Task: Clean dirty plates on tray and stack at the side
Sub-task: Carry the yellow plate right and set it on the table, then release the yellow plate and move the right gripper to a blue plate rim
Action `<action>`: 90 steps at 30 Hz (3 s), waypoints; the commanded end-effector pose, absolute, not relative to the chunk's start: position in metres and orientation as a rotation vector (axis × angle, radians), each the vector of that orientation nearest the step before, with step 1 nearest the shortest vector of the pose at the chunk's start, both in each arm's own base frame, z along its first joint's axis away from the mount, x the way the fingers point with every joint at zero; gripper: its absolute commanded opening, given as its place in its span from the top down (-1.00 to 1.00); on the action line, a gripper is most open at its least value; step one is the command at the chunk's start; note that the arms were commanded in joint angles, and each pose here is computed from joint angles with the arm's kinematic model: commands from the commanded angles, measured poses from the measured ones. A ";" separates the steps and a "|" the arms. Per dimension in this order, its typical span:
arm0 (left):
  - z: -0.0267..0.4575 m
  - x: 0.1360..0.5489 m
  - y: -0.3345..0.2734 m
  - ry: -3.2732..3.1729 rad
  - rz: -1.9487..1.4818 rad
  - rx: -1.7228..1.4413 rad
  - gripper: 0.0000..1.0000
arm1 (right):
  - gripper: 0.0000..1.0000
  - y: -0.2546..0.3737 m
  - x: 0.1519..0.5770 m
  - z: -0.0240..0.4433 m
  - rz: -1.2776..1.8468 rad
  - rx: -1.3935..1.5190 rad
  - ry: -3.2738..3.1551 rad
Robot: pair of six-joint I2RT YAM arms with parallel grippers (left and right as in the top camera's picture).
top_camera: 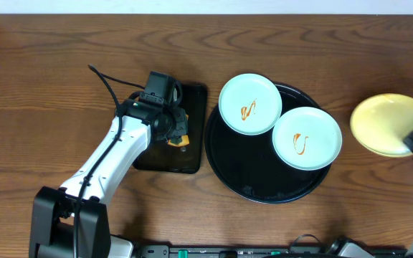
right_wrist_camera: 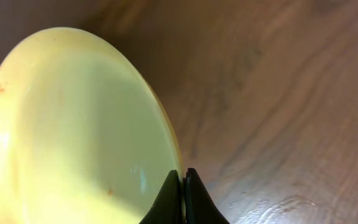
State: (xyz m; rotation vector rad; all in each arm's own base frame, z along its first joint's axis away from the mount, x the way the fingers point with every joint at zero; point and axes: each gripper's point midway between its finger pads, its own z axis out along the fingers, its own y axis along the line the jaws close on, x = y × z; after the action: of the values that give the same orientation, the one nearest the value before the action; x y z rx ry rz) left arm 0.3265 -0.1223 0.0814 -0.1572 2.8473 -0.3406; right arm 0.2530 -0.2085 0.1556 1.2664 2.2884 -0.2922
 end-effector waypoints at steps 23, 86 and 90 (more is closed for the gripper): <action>0.083 0.327 -0.122 2.842 -0.343 -0.137 0.85 | 0.52 -0.153 0.335 0.103 0.396 0.870 2.446; 0.098 0.296 -0.215 2.834 -0.703 0.139 0.85 | 0.97 0.046 0.229 0.021 0.477 0.332 3.031; 0.102 0.272 -0.259 2.799 -0.752 0.340 0.85 | 0.98 0.054 0.220 0.009 0.481 0.308 3.040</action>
State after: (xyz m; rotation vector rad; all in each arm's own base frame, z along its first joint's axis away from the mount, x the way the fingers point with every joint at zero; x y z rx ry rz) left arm 0.2884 -0.2343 0.0970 0.2436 2.8119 -0.6868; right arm 0.2244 0.0455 0.0118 0.2949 3.0356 0.4555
